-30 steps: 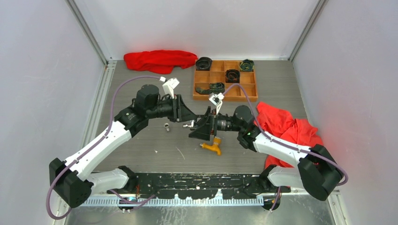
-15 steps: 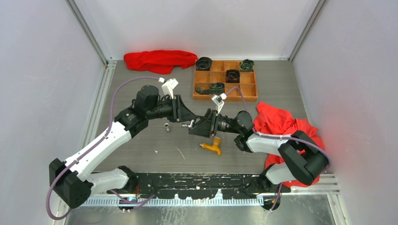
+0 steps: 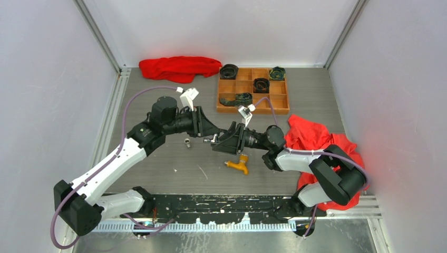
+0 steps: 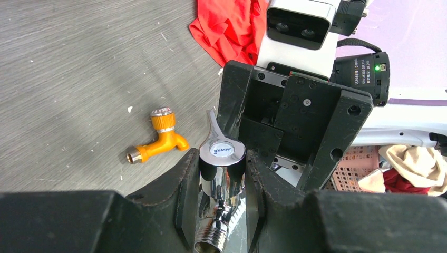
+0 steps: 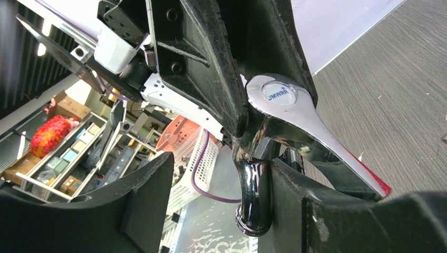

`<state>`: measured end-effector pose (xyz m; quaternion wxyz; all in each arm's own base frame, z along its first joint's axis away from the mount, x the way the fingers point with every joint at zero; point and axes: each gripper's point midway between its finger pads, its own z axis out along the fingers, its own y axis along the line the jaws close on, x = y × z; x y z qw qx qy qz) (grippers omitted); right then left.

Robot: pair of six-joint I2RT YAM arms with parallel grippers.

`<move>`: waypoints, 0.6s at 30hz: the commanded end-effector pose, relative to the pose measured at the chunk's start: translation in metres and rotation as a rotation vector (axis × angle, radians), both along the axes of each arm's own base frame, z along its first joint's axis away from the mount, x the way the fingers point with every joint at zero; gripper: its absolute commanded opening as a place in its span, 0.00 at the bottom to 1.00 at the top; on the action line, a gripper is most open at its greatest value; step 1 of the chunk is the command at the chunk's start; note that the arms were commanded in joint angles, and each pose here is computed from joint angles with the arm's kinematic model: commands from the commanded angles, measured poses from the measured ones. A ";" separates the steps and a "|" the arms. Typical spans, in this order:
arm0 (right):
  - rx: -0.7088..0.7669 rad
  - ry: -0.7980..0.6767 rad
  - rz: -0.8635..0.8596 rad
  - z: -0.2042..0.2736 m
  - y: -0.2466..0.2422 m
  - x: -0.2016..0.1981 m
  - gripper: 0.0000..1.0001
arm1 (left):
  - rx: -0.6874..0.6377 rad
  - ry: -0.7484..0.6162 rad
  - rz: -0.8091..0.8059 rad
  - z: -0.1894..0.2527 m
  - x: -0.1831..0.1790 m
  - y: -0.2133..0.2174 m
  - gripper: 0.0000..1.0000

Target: Install the water faucets

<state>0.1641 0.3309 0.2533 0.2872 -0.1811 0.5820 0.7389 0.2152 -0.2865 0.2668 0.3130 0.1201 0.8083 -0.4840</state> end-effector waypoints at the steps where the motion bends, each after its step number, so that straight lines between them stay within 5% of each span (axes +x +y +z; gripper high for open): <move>1: 0.034 -0.003 -0.048 0.008 -0.001 0.011 0.67 | -0.121 -0.086 -0.101 0.040 -0.018 -0.011 0.00; 18: 0.016 0.047 -0.061 -0.005 -0.002 0.020 0.70 | -0.158 -0.077 -0.116 0.044 -0.021 -0.013 0.00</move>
